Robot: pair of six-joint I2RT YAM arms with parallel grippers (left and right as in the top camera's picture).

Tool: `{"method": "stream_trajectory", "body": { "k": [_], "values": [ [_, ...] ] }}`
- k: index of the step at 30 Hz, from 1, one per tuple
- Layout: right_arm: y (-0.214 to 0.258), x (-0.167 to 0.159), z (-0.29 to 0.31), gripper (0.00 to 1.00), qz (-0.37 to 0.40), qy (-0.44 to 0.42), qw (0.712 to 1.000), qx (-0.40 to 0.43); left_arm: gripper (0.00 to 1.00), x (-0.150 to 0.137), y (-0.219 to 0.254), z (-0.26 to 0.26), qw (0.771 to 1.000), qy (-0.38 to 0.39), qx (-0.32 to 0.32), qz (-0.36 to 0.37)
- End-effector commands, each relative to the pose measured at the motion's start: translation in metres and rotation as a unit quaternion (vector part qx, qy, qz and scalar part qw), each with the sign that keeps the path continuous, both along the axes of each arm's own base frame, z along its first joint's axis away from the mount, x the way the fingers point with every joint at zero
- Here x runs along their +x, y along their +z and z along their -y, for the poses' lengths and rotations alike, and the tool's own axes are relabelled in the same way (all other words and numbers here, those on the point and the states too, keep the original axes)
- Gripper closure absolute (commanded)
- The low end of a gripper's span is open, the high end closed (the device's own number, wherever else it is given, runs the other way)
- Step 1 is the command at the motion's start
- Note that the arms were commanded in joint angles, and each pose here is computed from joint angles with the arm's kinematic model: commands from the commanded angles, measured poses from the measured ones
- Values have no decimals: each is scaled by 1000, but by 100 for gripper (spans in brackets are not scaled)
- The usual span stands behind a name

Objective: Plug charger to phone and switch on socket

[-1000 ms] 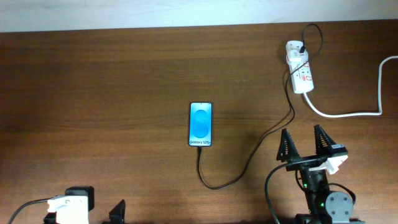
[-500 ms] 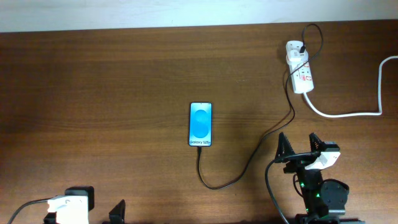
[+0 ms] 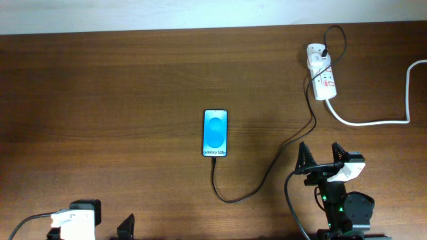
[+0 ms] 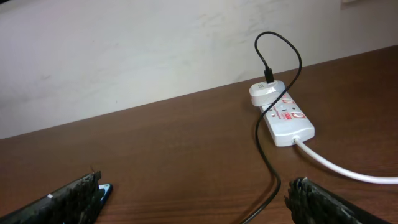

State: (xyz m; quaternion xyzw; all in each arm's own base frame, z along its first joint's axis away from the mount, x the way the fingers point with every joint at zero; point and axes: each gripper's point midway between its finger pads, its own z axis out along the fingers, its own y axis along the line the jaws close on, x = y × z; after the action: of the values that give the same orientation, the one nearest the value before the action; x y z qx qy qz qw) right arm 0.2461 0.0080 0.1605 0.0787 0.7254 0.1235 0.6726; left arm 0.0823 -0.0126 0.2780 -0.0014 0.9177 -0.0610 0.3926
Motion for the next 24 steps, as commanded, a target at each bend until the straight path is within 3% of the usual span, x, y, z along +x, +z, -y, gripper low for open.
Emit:
{"method": "stream_trajectory", "body": {
  "k": [1, 15, 20, 24],
  "values": [
    [-2, 0, 0, 2, -1, -2, 1000, 0, 1, -1, 0, -1, 1000, -1, 2, 2],
    [-2, 0, 0, 2, -1, -2, 1000, 0, 1, 1, 1, -3, 1000, 5, 8, 6],
    [-2, 0, 0, 2, -1, -2, 1000, 0, 1, 30, 19, 1, 998, 7, -2, 69],
    [-2, 0, 0, 2, -1, -2, 1000, 0, 1, 54, 1, 1, 996, 16, 3, 87]
  ]
}}
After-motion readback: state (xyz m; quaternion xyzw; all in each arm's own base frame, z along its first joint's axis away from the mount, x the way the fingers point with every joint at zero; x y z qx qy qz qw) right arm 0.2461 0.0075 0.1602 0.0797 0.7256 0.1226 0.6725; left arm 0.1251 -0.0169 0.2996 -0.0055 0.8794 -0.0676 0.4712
